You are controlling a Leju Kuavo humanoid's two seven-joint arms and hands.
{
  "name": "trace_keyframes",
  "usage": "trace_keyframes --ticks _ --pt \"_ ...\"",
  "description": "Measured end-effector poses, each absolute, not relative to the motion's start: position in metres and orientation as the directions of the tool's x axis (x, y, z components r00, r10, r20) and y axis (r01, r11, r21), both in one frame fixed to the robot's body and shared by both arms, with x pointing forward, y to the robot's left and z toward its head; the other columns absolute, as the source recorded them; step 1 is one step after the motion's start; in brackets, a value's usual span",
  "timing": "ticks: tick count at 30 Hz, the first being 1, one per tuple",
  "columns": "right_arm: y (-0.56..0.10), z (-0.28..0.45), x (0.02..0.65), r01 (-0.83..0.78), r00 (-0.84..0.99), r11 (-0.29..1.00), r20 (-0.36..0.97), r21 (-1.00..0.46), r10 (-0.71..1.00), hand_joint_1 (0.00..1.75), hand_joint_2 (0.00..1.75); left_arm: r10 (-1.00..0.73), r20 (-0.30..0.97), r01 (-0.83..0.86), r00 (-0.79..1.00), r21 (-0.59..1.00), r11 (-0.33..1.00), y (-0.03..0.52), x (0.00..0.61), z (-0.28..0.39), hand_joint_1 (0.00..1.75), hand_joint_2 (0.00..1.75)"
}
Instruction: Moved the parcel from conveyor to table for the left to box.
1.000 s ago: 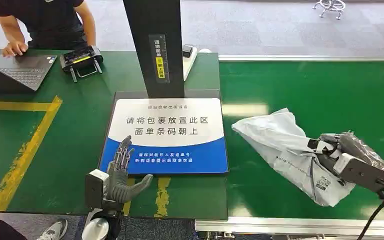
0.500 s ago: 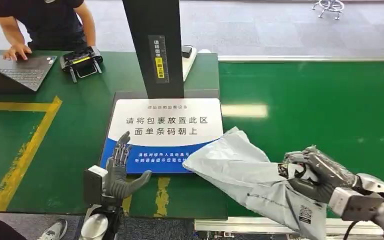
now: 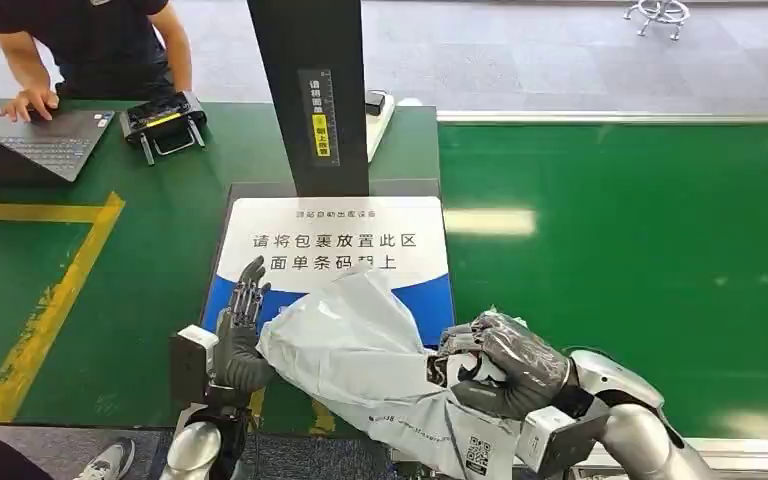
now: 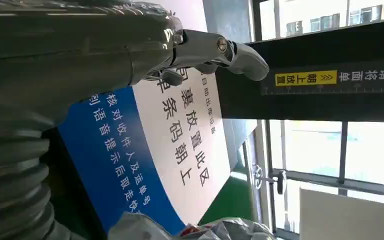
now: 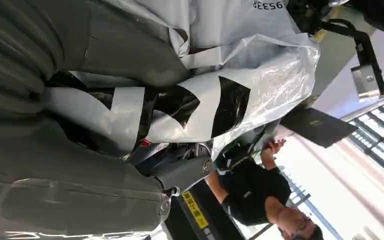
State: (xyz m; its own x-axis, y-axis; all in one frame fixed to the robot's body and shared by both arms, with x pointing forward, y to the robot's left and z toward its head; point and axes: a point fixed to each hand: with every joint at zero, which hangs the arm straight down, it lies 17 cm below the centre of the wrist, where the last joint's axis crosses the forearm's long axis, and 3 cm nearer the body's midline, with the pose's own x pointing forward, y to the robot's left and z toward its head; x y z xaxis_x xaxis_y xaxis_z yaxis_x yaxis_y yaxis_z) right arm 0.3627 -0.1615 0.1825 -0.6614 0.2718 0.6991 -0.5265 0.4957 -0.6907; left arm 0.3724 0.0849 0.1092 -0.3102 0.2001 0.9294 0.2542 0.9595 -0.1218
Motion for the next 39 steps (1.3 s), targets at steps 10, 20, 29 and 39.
trace_keyframes --ticks 10,20,29,39 --pt "-0.063 0.209 0.363 -0.392 -0.797 0.540 0.568 -0.745 0.204 1.75 1.75 0.207 0.931 0.259 -0.300 -0.129 0.957 0.078 0.373 0.111 0.00 1.75" --pt "-0.049 0.244 0.399 -0.064 -0.855 0.580 0.344 -0.812 0.388 1.75 1.75 0.210 0.931 0.263 -0.299 -0.131 0.956 0.075 0.374 0.112 0.00 1.75" --pt "-0.041 0.248 0.416 0.019 -0.843 0.573 0.295 -0.819 0.449 1.75 1.75 0.207 0.929 0.272 -0.306 -0.123 0.954 0.072 0.372 0.112 0.00 1.75" --pt "-0.049 0.242 0.446 0.149 -0.778 0.506 0.215 -0.850 0.591 1.75 1.75 0.138 0.916 0.295 -0.377 -0.023 0.955 0.056 0.359 0.132 0.00 1.75"
